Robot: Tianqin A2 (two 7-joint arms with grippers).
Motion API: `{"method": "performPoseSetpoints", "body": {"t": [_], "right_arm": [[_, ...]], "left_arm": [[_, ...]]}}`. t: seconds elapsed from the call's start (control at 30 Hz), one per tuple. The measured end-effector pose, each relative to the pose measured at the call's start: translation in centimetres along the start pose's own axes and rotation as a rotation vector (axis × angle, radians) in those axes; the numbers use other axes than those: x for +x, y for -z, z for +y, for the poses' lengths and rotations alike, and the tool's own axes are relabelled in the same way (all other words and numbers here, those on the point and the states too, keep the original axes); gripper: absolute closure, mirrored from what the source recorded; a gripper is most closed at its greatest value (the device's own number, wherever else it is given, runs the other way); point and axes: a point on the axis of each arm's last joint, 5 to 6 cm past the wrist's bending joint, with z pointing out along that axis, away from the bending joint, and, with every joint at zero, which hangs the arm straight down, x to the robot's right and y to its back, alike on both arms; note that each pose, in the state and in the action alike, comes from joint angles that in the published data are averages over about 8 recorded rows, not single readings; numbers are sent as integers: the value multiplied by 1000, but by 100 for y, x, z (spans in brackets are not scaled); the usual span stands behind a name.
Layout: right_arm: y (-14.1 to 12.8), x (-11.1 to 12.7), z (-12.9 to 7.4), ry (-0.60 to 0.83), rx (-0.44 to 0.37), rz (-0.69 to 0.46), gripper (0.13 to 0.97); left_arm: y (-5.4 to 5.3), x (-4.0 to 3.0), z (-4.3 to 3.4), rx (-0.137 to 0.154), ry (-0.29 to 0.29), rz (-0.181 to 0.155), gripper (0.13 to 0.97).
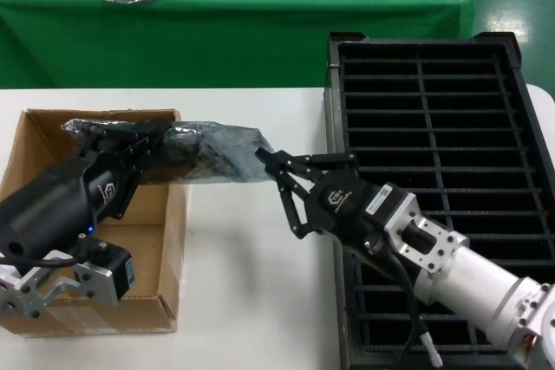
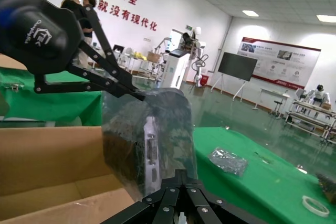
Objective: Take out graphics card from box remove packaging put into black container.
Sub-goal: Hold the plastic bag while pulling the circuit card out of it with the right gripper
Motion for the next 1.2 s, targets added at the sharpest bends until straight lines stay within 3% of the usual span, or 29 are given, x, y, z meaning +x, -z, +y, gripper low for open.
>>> {"method": "performPoseSetpoints", "body": {"t": [0.5,1.2], "right_arm": [[112,115,47,2,-24,41,962],[-21,24,68,-15,-3,4,962]], "left_arm": [[0,0,0,0,0,0,958],[0,0,0,0,0,0,958]]}}
